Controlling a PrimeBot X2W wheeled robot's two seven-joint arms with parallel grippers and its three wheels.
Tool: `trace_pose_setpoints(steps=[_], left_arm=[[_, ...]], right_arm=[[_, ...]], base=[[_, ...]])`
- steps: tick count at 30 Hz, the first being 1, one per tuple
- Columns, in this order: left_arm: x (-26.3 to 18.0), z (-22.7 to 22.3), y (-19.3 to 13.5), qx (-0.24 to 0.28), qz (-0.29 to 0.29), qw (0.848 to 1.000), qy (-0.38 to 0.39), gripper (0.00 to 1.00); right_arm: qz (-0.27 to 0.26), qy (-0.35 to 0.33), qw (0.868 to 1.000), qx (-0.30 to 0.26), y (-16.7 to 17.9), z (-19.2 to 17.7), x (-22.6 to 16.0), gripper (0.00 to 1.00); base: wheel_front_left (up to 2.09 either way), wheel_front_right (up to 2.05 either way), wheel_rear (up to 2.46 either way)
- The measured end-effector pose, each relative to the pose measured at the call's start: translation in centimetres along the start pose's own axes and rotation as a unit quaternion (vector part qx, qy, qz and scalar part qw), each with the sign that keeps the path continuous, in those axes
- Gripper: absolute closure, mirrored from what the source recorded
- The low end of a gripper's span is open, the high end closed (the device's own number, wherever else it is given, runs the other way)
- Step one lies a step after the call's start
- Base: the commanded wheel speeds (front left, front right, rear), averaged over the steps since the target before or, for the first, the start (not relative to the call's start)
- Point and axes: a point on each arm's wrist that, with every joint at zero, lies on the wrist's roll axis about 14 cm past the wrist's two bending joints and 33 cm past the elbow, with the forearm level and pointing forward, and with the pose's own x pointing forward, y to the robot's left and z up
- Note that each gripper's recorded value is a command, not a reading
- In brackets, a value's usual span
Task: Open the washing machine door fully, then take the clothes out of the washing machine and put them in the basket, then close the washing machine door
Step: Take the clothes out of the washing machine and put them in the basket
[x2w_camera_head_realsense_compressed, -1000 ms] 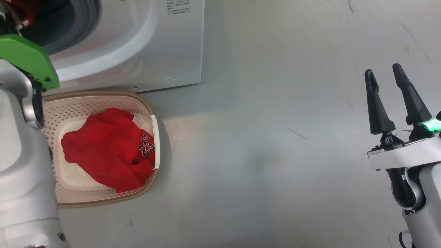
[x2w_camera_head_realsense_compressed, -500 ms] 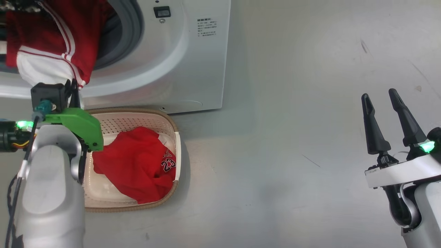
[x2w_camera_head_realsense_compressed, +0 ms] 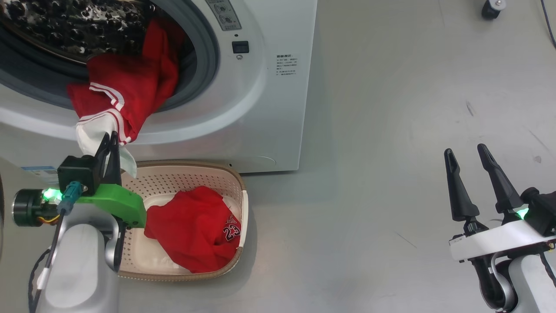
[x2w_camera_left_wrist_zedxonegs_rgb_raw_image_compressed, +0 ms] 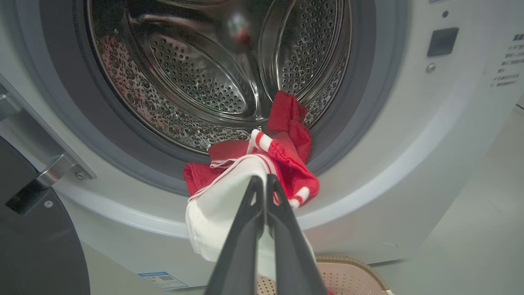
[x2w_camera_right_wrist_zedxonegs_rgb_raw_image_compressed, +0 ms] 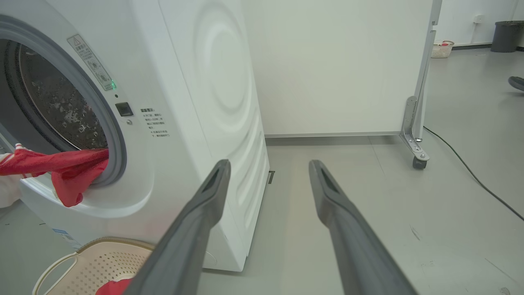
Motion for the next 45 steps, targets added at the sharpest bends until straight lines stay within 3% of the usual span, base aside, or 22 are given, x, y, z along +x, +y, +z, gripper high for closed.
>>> trace_pose_setpoints(steps=[19, 28, 35, 39, 45], left_arm=[[-1.8, 10.9, 0.1, -0.039, 0.008, 0.982, -0.187, 1.00], [-3.2, 18.2, 0.0, -0.045, 0.012, 0.953, -0.299, 1.00], [-3.8, 20.3, -0.4, -0.044, 0.012, 0.942, -0.333, 1.00], [-3.6, 19.6, -0.8, -0.042, 0.010, 0.945, -0.324, 1.00], [-3.0, 14.1, -1.4, -0.040, 0.008, 0.968, -0.249, 1.00]], right_arm=[[0.021, -0.010, 1.000, 0.001, 2.1, 0.5, -0.4, 0.00], [0.016, -0.012, 1.000, 0.005, 2.0, 0.6, -0.6, 0.00], [0.011, -0.011, 1.000, 0.005, 1.7, 0.5, -0.8, 0.00], [0.008, -0.010, 1.000, 0.006, 1.6, 0.4, -0.8, 0.00], [0.008, -0.006, 1.000, 0.008, 1.6, 0.1, -0.9, 0.00]], base=[[0.00, 0.00, 0.00], [0.00, 0.00, 0.00], [0.00, 0.00, 0.00], [0.00, 0.00, 0.00], [0.00, 0.00, 0.00]])
